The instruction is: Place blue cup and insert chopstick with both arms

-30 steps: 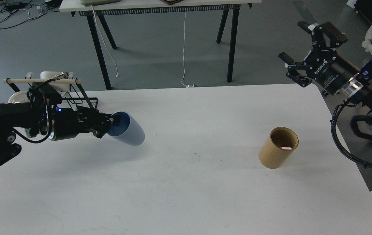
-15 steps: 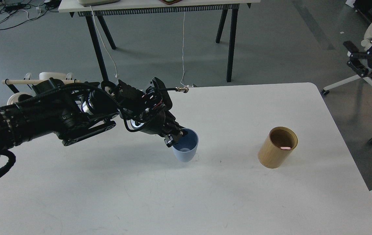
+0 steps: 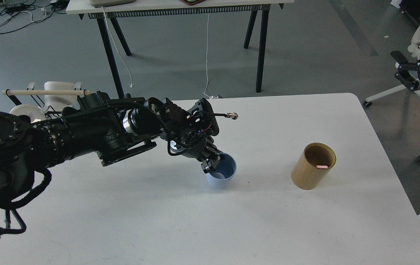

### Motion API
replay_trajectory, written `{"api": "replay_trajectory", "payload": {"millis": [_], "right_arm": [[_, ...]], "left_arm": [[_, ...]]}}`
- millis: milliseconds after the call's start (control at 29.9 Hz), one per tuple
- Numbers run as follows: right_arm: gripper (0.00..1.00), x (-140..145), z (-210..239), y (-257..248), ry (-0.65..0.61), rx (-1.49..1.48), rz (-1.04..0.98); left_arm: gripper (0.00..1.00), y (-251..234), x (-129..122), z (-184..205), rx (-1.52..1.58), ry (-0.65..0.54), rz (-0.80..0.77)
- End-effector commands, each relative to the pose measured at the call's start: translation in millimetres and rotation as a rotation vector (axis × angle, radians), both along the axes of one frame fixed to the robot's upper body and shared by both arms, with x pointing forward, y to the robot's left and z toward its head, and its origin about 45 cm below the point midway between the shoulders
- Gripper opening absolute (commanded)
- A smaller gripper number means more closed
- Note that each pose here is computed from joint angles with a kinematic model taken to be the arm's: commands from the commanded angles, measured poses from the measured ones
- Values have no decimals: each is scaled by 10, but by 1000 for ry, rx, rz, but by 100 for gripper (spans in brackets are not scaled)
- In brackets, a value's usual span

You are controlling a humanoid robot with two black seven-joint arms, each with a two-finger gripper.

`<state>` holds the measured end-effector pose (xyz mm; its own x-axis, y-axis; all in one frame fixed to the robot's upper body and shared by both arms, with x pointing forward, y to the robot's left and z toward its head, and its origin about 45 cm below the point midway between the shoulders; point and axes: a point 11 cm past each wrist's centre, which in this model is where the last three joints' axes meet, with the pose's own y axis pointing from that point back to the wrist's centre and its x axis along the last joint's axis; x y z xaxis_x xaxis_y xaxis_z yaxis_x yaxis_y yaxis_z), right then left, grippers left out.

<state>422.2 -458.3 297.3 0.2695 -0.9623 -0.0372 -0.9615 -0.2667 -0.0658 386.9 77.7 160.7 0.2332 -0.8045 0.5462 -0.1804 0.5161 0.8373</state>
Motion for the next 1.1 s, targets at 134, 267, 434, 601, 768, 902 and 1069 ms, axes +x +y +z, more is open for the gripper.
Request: {"api": "replay_trajectory", "payload": {"millis": [134,267,434,601,768,902,1069], "right_arm": [[99,1,-12,18,3,0,5],[99,-21,-65,25,14,2,7],[99,-30,-80,24,16,4,7],[99,-28,-73,21,15,6,5],[99,-9,8,-8,-1,37,-8],[99,25,120,-29,-32,56,-19],[99,18,182,13,-58,45,2]], "left_arm": [[11,-1,-16,-38,-11,14,13],[15,-11,-20,-25,-28,28,27],[23,-44,-37,-21,-54,50,42],[42,-37,-29,5,-97,83,82],[58,22,110,233,-306,189,263],[60,96,137,262,-472,288,398],[61,167,257,499,-806,400,572]]}}
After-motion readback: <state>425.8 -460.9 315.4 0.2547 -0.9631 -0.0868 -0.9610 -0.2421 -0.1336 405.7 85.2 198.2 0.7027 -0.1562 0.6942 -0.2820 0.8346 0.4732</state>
